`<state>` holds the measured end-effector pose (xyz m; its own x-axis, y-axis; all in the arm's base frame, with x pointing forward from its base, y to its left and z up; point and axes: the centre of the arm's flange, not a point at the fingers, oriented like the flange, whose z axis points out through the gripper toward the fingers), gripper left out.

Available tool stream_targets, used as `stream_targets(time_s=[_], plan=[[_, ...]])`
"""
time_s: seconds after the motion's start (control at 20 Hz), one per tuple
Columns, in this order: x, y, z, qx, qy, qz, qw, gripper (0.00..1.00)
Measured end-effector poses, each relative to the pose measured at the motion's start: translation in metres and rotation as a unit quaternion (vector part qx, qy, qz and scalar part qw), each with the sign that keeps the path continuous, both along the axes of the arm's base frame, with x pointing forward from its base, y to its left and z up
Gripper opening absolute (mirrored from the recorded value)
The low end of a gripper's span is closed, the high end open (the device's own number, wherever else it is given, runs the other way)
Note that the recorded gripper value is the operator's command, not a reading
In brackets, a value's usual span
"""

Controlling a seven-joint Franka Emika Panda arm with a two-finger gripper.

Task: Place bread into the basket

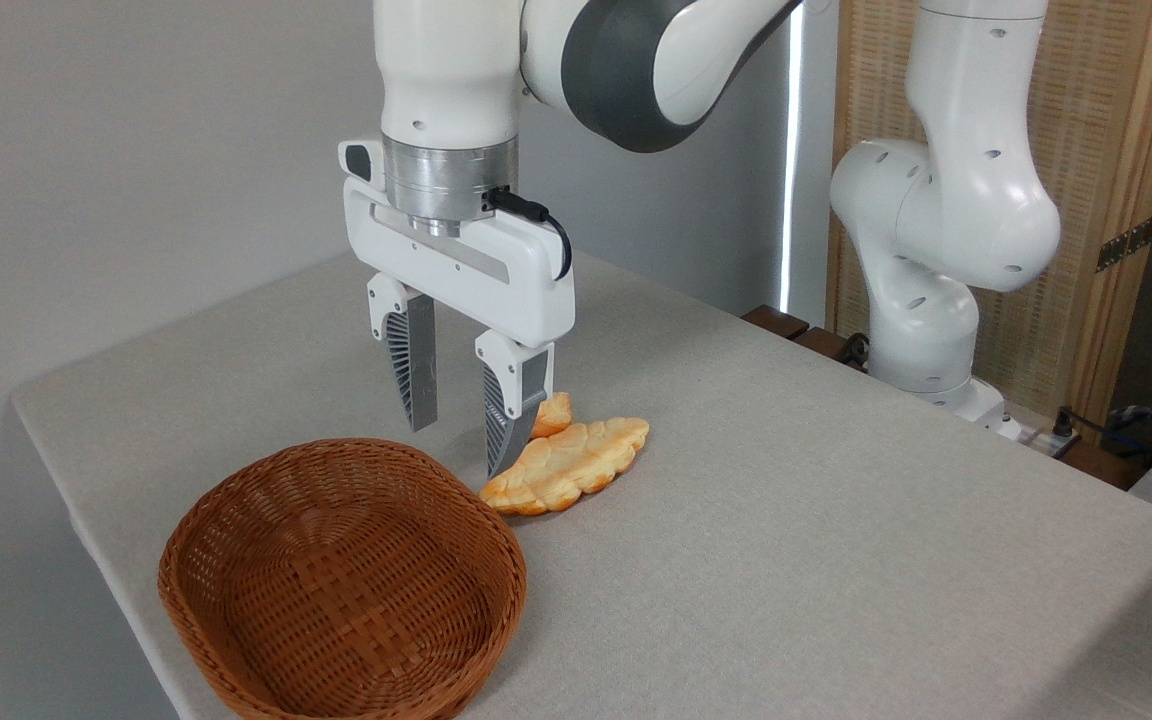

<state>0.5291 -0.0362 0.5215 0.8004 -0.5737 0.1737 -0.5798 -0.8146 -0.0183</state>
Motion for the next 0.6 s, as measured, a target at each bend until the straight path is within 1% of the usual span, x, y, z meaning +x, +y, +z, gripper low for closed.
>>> stream_targets(time_s=[0.6], plan=[[-0.0011, -0.0009, -0.0043, 0.000, 0.005, -0.001, 1.0000, 1.00]])
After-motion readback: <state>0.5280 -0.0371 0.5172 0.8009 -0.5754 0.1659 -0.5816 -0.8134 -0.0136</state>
